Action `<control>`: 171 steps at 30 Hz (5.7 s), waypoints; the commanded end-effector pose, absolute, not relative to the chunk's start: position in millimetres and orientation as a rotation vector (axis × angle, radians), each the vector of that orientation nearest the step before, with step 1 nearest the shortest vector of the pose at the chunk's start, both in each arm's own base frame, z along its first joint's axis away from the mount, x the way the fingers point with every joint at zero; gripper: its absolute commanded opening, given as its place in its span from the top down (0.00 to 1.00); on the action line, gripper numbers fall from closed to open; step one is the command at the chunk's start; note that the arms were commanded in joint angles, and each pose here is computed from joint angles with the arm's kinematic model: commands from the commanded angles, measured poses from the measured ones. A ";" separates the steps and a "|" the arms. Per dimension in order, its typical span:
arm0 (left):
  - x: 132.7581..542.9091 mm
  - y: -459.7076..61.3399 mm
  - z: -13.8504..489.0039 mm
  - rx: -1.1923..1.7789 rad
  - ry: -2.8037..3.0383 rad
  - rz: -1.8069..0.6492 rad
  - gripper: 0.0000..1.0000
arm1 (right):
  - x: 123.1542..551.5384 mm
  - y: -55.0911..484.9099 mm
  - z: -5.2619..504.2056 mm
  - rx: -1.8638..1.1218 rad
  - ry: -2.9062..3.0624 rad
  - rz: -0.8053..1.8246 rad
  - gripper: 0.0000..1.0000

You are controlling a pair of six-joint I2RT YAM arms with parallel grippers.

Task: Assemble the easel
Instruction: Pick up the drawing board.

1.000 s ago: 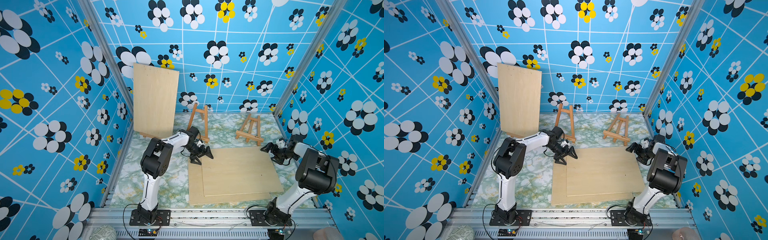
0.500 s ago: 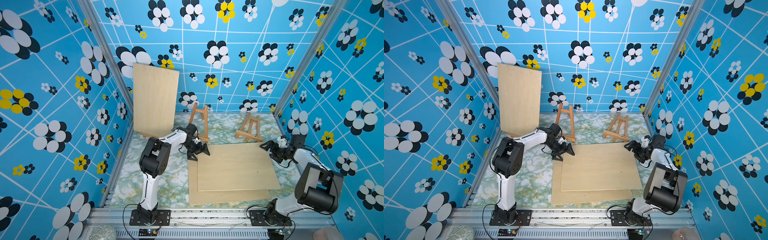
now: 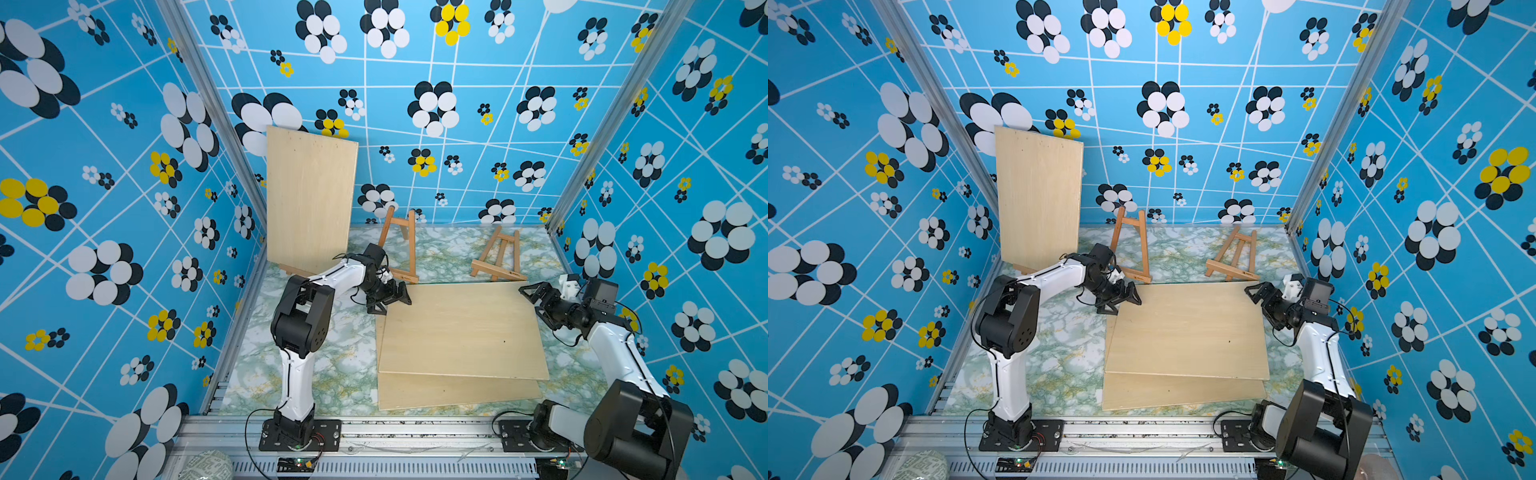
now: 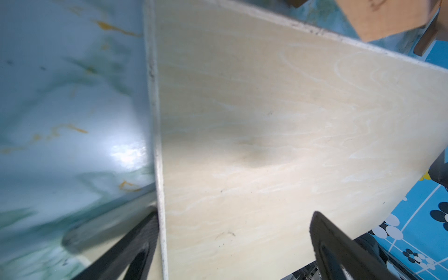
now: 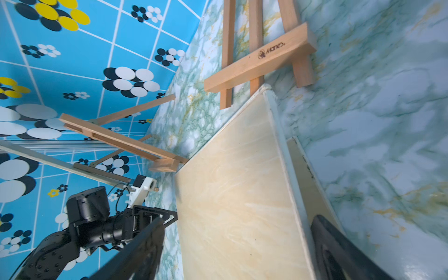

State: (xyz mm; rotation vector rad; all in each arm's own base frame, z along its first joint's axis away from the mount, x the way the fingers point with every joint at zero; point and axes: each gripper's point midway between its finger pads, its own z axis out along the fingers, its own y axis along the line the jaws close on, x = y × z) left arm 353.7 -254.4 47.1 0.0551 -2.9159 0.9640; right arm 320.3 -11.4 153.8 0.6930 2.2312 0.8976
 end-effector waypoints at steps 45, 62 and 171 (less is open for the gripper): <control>334.0 -241.1 5.9 -0.023 -2.946 1.011 0.01 | 180.1 106.8 204.3 0.625 2.437 1.348 0.54; 334.4 -233.4 10.0 -0.013 -2.955 1.004 0.01 | 158.4 111.5 221.3 0.625 2.400 1.347 0.89; 261.7 -193.8 340.5 -1.178 -3.594 0.906 0.06 | 189.7 141.6 287.6 -0.754 1.540 0.743 1.00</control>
